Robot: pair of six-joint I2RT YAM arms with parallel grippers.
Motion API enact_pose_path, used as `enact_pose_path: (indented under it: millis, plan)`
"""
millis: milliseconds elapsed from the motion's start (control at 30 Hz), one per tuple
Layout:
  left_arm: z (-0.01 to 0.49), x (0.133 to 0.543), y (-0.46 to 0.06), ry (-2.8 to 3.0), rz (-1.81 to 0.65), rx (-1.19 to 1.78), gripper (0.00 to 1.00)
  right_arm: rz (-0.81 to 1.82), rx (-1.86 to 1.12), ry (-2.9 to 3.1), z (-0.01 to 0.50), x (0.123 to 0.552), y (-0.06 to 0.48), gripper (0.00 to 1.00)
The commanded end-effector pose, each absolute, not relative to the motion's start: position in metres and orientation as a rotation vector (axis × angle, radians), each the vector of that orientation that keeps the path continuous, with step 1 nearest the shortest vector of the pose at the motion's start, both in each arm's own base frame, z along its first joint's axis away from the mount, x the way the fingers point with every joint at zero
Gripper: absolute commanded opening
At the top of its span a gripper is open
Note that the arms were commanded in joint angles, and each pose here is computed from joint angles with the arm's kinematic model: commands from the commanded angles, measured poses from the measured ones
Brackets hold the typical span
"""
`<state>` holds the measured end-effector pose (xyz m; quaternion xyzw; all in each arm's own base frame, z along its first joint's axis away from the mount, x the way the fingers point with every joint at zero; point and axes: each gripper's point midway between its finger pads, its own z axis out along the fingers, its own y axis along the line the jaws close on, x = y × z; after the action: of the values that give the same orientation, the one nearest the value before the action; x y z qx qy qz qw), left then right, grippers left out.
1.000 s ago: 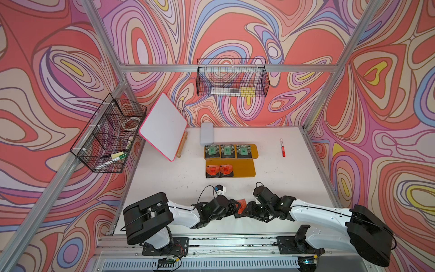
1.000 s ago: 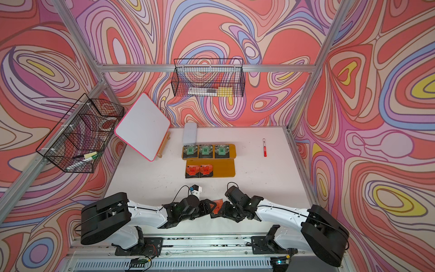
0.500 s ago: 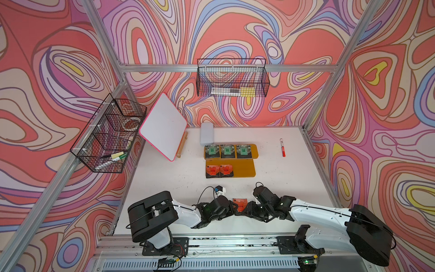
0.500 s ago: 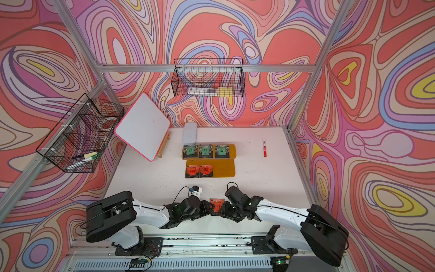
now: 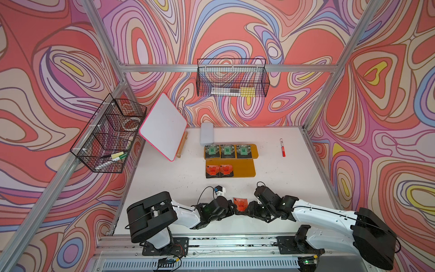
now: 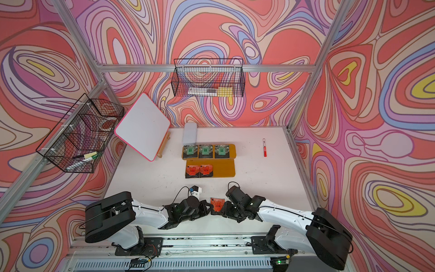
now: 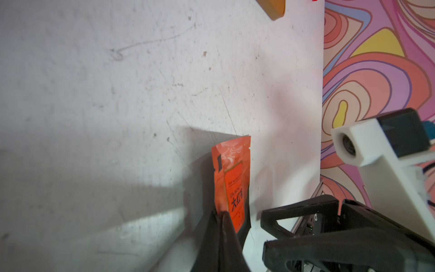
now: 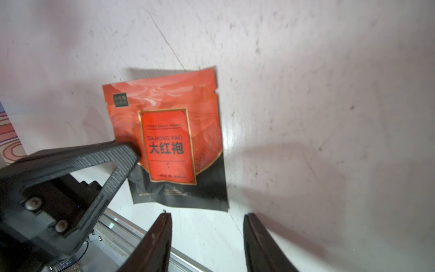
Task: Place the tea bags on the shelf by color
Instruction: Pick up the tea bag from the center of the board.
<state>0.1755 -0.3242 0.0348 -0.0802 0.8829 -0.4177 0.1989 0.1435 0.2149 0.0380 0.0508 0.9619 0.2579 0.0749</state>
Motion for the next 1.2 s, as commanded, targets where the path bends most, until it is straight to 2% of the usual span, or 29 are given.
enact_pose_path:
  millis: [0, 233, 500, 1167]
  plan:
    - [0.06, 0.179, -0.325, 2.371, -1.212, -0.166, 0.0, 0.722, 0.085, 2.781, 0.064, 0.159, 0.211, 0.53]
    - [0.086, 0.186, -0.31, 2.316, -1.203, -0.135, 0.0, 0.769, -0.016, 2.702, 0.094, 0.178, 0.22, 0.54]
    - [0.121, 0.194, -0.306, 2.239, -1.284, -0.077, 0.0, 1.039, -0.039, 2.574, 0.129, 0.208, 0.234, 0.53]
    - [0.158, 0.205, -0.313, 2.028, -1.638, -0.116, 0.0, 1.381, 0.093, 2.431, 0.141, 0.215, 0.246, 0.49]
